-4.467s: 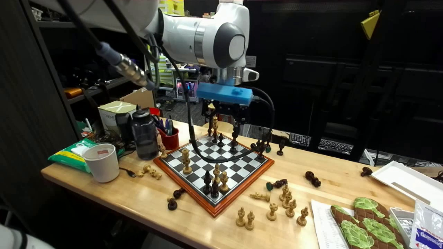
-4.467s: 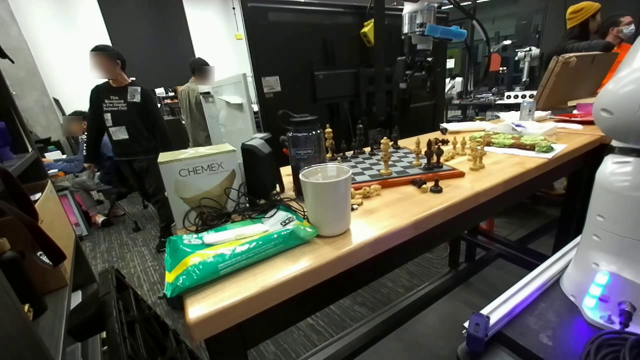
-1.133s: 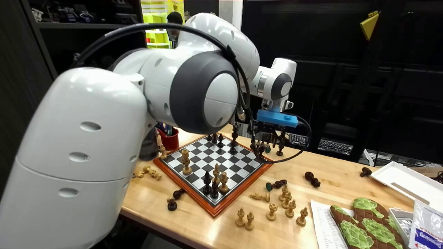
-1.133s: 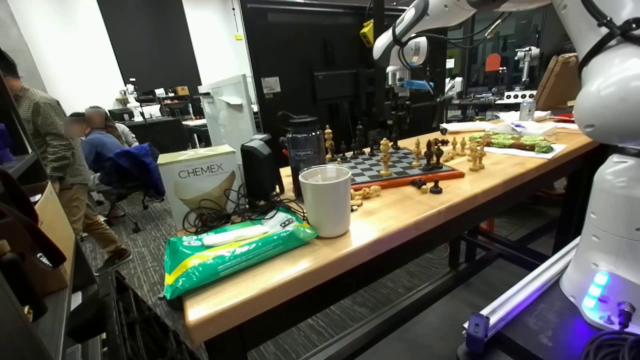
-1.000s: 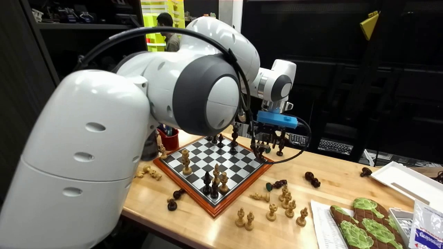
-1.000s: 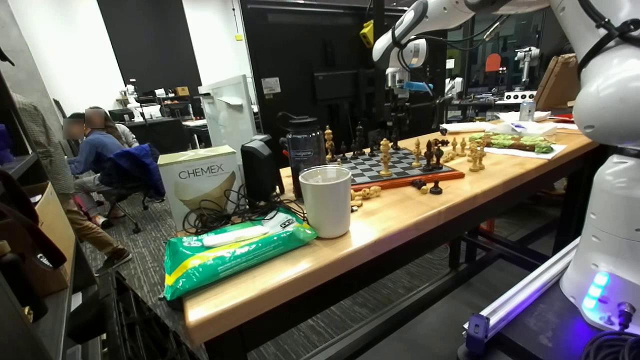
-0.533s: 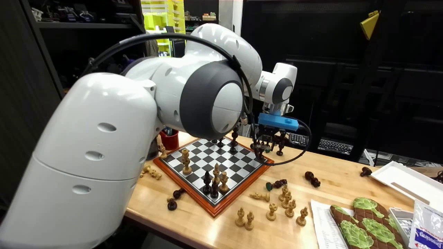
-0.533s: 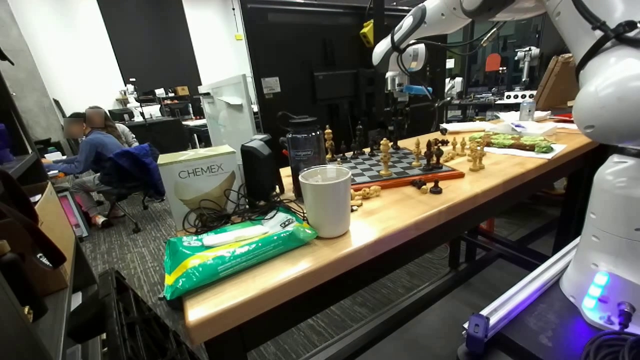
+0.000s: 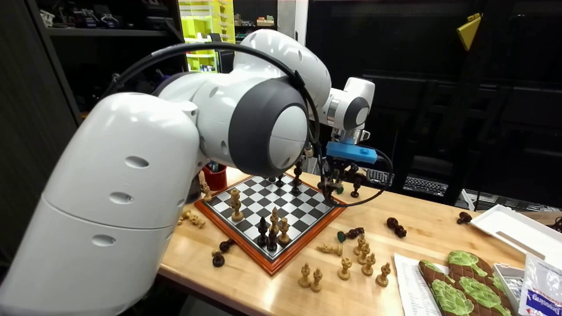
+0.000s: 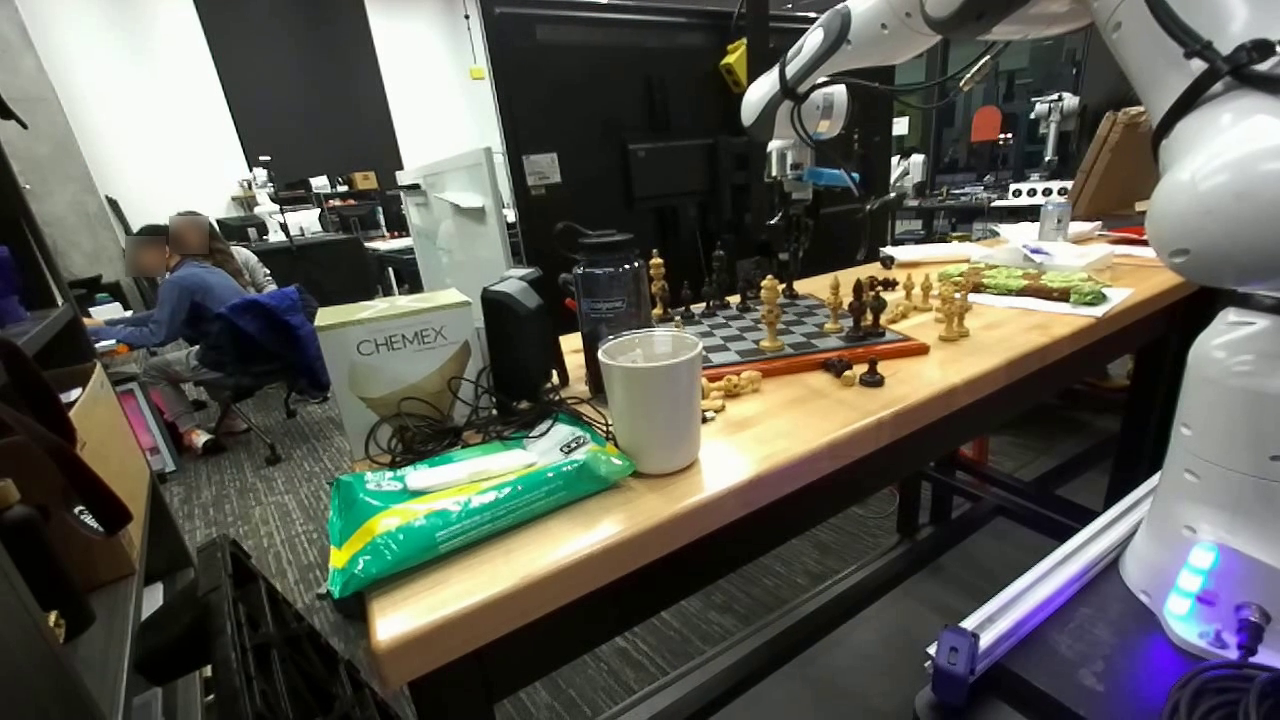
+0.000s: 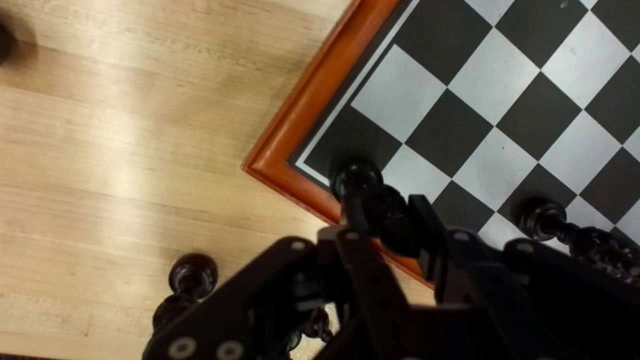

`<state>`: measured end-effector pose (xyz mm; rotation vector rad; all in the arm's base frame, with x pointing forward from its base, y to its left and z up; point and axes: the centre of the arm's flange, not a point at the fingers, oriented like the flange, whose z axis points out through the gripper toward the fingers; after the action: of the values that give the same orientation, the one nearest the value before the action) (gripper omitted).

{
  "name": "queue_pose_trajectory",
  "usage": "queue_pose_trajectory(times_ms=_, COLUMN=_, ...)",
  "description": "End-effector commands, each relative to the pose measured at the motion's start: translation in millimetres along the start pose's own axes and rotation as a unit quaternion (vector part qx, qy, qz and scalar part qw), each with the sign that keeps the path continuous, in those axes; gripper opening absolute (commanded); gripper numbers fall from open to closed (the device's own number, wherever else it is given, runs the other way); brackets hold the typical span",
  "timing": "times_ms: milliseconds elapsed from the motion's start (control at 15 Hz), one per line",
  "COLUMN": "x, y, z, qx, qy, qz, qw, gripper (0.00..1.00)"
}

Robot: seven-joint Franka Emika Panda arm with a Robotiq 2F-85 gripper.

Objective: Move one black chess piece on the board to the left.

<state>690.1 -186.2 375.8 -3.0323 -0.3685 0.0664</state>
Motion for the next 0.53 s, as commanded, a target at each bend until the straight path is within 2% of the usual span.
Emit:
queue_pose_trajectory(times_ms=0, x=-3.6, y=-5.9, z=-8.4, qx=0.008, qy=-0.001, qz=-0.010, qw=0.9999, gripper=0.07)
queue_pose_trajectory(times_ms=467, x=-4.2, y=-28.1, z=-25.1, qx=0.006, qy=-0.005, qz=-0.026, qw=0.9996, gripper=0.07)
